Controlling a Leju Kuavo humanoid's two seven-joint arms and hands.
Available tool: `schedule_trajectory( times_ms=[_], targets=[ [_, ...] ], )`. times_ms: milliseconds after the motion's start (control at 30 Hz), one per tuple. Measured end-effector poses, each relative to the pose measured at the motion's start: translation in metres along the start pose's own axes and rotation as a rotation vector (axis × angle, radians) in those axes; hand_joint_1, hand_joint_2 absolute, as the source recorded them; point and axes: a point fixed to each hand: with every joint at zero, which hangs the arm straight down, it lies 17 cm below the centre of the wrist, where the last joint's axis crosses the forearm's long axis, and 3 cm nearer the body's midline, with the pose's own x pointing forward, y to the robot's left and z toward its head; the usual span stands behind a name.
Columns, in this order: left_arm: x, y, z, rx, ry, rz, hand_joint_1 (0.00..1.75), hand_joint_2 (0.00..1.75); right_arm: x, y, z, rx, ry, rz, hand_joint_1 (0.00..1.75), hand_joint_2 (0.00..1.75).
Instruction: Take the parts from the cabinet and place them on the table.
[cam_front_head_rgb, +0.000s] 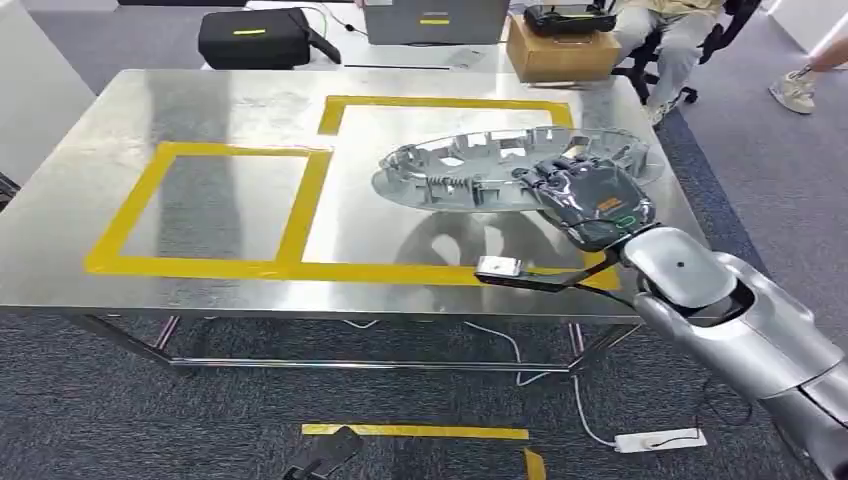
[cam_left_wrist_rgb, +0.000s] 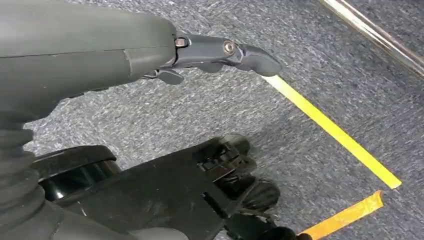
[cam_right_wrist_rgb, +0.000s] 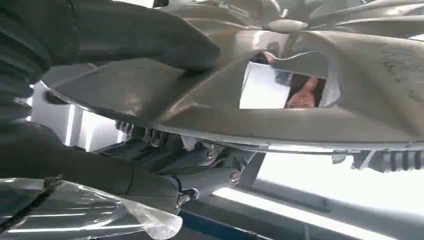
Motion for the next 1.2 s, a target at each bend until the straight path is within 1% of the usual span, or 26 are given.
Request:
schedule_trajectory(
  times_ms=[267, 567, 933, 1200],
  targets=[
    [0.000, 0.003, 0.000, 0.005, -0.007, -0.012, 0.00, 1.75, 0.026, 0.008, -0.004, 0.010, -0.019, -0.039, 1.75, 1.75],
    [0.000, 0.002, -0.001, 0.001, -0.009, -0.014, 0.00, 1.75, 0.052, 0.008, -0.016, 0.007, -0.045, -0.079, 1.75, 1.75],
    [-0.001, 0.003, 0.000, 0.005, -0.009, -0.016, 0.00, 1.75, 0.047, 0.020, -0.013, 0.021, -0.028, -0.079, 1.75, 1.75],
    [-0.003, 0.003, 0.001, 0.004, -0.007, -0.017, 0.00, 1.75, 0.013, 0.031, -0.005, 0.041, 0.038, -0.068, 1.75, 1.75]
  ],
)
